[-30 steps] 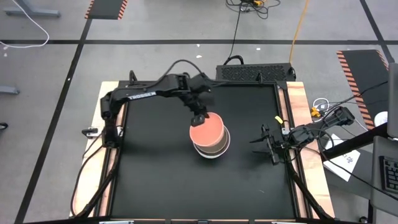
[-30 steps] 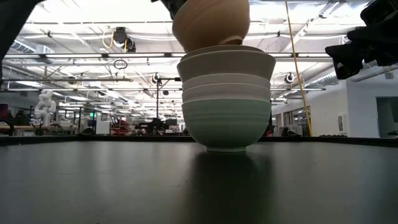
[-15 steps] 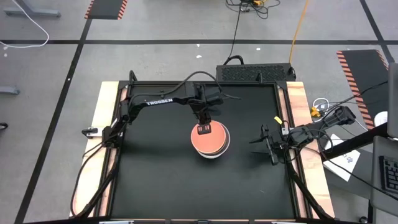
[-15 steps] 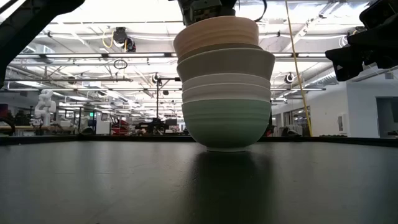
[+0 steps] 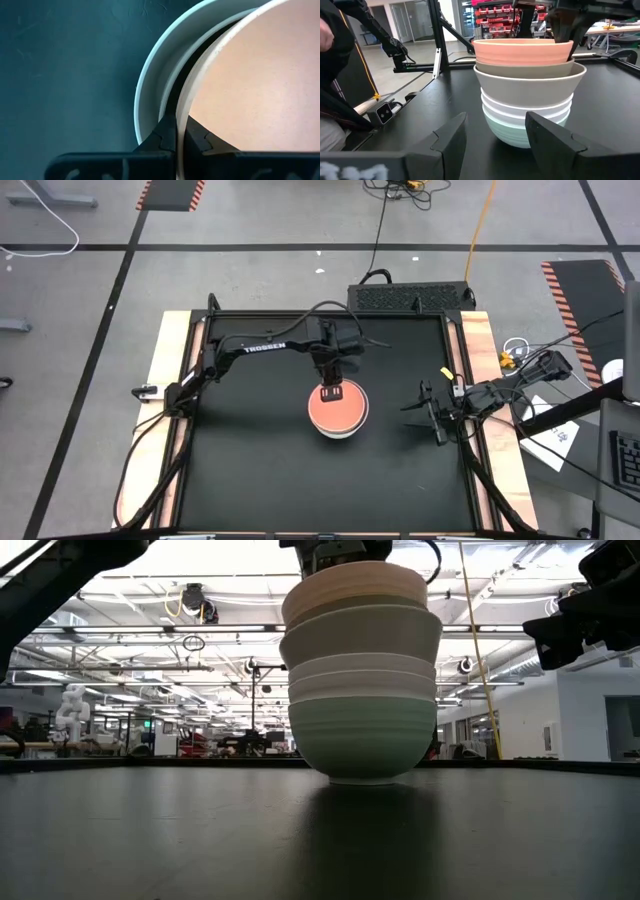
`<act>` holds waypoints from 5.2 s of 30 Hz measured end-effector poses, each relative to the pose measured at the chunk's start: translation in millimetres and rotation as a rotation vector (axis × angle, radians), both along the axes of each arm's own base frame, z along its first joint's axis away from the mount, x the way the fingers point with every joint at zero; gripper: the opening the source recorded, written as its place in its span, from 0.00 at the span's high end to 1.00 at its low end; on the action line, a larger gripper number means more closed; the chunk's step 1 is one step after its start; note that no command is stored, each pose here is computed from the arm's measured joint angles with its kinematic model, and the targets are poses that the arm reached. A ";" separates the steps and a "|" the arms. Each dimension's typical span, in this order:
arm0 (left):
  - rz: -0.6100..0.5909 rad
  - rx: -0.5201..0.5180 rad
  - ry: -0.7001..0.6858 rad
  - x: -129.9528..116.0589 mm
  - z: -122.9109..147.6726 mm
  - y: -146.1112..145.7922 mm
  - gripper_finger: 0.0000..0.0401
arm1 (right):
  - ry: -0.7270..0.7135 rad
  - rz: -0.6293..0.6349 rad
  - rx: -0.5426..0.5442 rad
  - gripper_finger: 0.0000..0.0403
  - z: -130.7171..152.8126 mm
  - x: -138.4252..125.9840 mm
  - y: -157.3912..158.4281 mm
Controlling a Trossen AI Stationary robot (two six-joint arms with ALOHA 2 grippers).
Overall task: Nest bowls inside each other
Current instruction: Stack the light orange bowl on the light gray bowl, then return to Home Position
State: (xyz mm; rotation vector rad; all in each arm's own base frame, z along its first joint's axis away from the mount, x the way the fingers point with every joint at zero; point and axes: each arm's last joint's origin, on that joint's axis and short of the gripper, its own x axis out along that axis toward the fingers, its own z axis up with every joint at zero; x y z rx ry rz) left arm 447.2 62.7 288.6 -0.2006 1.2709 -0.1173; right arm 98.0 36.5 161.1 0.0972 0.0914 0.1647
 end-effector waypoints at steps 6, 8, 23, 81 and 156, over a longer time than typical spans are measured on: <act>0.017 0.007 0.007 1.7 -2.5 -1.0 0.99 | 0.000 0.000 -0.003 0.52 0.0 0.0 0.0; 0.014 0.017 0.008 2.1 -2.6 -3.8 0.99 | -0.001 0.001 -0.007 0.52 0.1 0.0 0.0; -0.099 0.105 -0.155 7.5 27.7 -34.9 0.81 | 0.004 0.000 0.002 0.52 -0.3 0.2 0.1; -0.281 0.077 -0.272 -5.6 44.7 -67.0 0.75 | 0.102 -0.012 0.060 0.52 -8.1 4.6 2.1; 0.254 0.121 -1.120 -339.9 -133.2 -62.7 0.76 | 0.048 -0.007 0.022 0.52 -3.6 4.0 4.7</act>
